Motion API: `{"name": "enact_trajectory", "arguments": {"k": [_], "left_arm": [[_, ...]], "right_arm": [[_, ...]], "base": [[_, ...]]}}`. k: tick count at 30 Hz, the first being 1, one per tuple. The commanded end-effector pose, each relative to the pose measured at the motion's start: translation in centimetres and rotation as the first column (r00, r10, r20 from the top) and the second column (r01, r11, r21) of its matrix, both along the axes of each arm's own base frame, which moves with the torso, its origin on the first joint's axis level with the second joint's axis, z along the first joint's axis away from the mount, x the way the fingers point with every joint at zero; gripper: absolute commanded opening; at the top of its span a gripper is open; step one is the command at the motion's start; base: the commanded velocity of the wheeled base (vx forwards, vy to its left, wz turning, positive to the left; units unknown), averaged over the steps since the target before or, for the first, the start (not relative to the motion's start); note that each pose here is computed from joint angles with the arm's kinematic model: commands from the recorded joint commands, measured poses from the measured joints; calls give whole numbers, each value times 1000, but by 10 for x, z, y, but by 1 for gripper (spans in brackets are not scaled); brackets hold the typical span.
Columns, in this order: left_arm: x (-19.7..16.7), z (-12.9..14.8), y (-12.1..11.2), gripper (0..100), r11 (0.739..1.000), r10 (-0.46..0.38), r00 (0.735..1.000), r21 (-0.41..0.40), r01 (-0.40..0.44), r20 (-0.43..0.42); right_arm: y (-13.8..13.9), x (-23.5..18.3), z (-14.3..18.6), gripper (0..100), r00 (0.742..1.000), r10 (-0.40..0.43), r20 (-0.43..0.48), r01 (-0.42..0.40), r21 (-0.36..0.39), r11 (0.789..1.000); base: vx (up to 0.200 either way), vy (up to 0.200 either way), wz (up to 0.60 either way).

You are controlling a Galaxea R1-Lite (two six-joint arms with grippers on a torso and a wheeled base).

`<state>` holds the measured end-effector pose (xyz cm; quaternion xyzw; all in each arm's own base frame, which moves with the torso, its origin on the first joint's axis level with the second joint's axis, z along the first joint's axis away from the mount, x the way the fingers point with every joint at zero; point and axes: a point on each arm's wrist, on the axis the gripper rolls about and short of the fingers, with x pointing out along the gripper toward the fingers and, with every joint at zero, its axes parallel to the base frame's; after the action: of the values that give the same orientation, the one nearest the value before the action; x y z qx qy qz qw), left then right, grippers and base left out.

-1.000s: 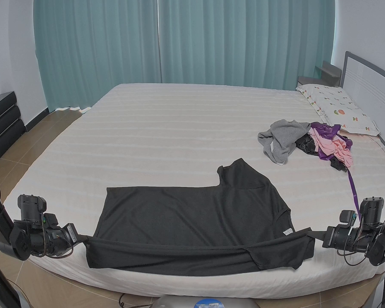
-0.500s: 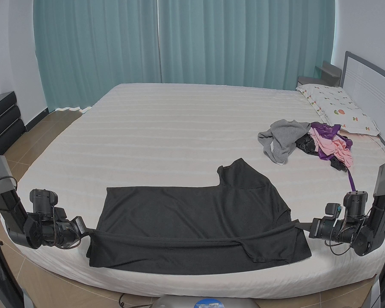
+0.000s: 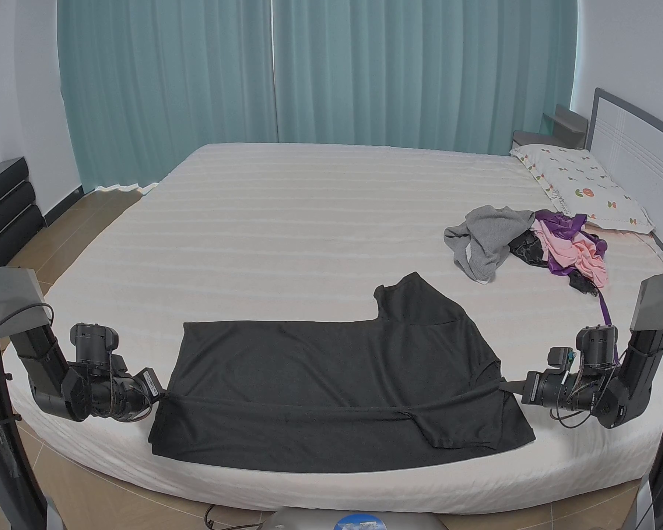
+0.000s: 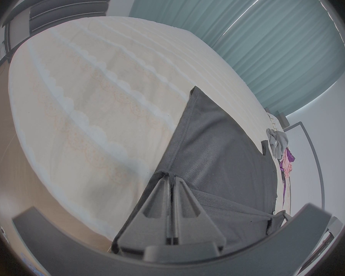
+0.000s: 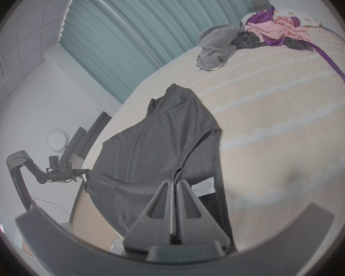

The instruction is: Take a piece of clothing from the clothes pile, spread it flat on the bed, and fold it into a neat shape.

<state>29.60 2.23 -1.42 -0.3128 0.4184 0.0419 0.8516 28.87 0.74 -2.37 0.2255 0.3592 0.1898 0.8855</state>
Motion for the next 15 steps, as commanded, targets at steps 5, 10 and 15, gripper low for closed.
{"name": "enact_trajectory", "arguments": {"k": [5,10,15], "left_arm": [[3,-8,-7,0,1000,-19,1000,-1,19,-19],[3,-8,-7,100,1000,-17,1000,-5,17,-19],[3,-5,-7,100,999,21,1000,-35,-22,-18]], "right_arm": [[0,7,-6,0,1000,2,-2,-2,1,1000],[0,8,-13,100,1000,3,-17,-3,1,1000],[0,8,-9,100,1000,1,-4,-1,8,1000]], "base": [[0,0,0],[0,0,0],[0,0,0]]}}
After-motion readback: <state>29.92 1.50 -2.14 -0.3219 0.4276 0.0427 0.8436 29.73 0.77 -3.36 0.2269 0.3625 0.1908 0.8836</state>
